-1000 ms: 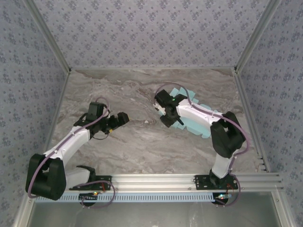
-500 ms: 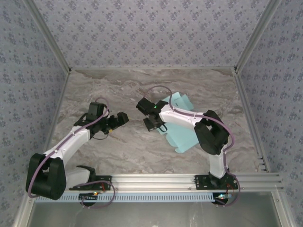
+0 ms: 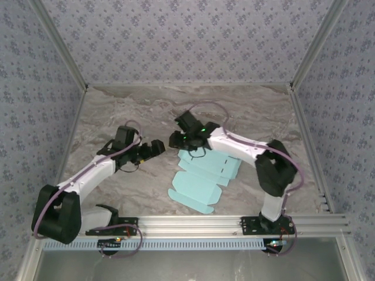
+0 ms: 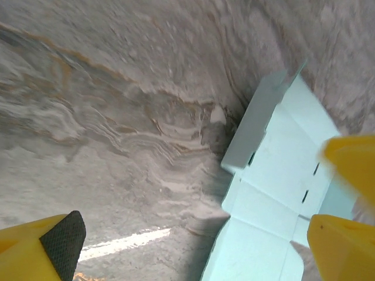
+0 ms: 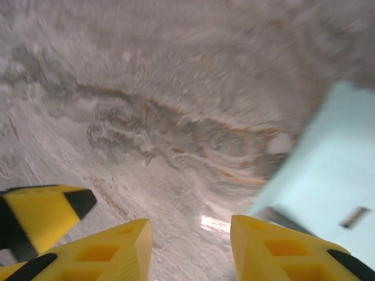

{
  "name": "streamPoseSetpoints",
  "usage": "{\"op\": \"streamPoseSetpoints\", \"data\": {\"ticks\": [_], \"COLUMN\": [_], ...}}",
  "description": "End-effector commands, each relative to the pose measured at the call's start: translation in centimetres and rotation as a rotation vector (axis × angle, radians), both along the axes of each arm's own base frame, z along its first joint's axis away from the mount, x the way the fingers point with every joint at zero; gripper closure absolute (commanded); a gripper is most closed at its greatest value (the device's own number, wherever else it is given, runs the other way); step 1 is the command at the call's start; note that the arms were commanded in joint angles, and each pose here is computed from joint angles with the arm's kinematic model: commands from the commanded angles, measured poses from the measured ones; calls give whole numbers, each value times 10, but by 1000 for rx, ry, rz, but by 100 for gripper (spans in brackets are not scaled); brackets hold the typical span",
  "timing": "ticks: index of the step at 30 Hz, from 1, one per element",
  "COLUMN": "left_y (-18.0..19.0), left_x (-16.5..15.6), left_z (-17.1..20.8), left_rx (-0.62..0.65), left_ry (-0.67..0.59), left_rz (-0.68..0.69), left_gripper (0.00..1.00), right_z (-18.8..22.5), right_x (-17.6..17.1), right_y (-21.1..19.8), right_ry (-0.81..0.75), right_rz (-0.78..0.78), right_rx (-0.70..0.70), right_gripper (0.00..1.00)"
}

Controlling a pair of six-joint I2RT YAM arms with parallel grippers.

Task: Fold the paper box

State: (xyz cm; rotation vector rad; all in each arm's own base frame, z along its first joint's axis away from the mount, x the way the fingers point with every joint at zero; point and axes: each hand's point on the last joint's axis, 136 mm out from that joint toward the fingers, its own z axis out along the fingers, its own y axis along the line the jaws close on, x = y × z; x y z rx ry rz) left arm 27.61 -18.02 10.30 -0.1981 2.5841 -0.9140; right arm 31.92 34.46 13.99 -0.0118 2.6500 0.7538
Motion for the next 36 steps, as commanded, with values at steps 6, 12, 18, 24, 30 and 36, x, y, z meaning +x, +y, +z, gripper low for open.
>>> {"op": "streamPoseSetpoints", "data": {"ticks": [6,12,18,24,30,36], "left_y": [-64,-84,-106,-115,-109,-97], "left_x": [36,59,56,60,59,58], "left_z": [12,-18,-40,-57,-50,-18], "left_rx": [100,169,227,288,334,298], "left_ry": [-141,-111,-139,-124,-161,-219], "left_rz": [-248,-322,-411,-484,-496,-385], "left_gripper": [1,6,10,53,100,100], "right_z": [14,3,5,7,10,6], "right_x": [-4,-18,-26,-23,-21,-30], "right_y": [-140,-186,-205,-203,-188,-142], "right_ry": [-73,-49,-51,-55,-65,-13], "right_rz": [-171,-292,-300,-294,-241,-180], "right_rx": [-97,-22,-40,0,65,100], "right_gripper": [58,49,43,44,44,44]}}
